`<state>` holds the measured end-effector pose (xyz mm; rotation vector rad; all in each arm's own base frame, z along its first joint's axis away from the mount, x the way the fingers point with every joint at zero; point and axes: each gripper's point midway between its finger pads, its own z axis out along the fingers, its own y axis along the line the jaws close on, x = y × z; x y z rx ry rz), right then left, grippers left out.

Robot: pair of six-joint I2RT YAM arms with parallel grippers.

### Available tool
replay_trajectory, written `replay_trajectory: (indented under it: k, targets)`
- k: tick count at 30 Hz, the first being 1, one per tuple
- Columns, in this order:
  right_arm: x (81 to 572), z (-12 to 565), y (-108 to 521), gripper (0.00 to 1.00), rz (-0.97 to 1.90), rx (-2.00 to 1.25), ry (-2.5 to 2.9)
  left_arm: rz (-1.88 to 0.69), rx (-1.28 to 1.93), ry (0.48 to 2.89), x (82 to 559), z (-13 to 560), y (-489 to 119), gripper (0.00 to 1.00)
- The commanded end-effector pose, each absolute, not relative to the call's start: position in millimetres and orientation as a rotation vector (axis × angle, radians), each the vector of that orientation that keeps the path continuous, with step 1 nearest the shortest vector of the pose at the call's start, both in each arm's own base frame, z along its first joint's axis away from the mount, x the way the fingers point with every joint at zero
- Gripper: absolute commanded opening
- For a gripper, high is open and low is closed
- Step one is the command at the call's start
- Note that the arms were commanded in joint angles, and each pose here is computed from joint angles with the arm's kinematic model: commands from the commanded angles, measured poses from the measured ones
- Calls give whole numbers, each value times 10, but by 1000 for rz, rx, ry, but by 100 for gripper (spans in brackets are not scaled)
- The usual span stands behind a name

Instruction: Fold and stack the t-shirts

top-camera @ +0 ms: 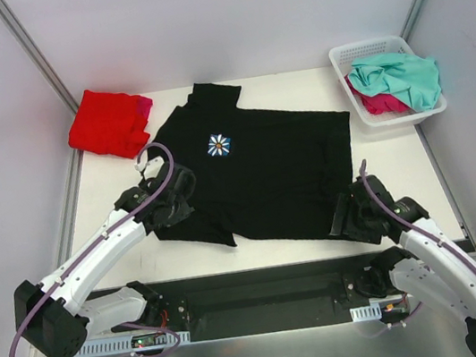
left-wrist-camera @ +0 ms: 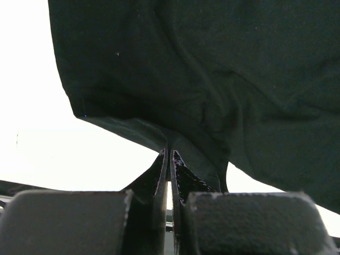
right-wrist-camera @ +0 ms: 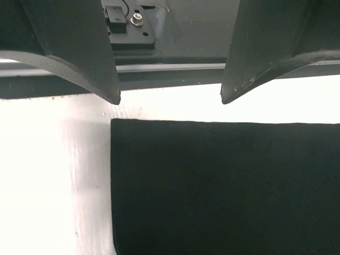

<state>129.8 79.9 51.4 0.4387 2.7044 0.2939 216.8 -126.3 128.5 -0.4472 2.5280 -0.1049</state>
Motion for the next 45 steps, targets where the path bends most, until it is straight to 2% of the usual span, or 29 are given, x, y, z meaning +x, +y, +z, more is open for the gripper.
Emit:
replay_trajectory:
  k: [1,14,19,32,45]
  targets:
    - [1176,499,733,79,271,490,2718,-81,-450,2496,2201,1315,-1177,0]
    - [1158,328,561,80,98,599,2744,-82,-438,2498,2194,1315,-1176,0]
    - [1199,209,639,80,139,604,2756,-85,-436,2497,2196,1327,-1175,0]
    - [1515,420,697,77,130,542,2705,-93,-437,2500,2179,1317,-1177,0]
    - [1497,379,631,75,88,550,2719,-83,-442,2506,2162,1277,-1163,0]
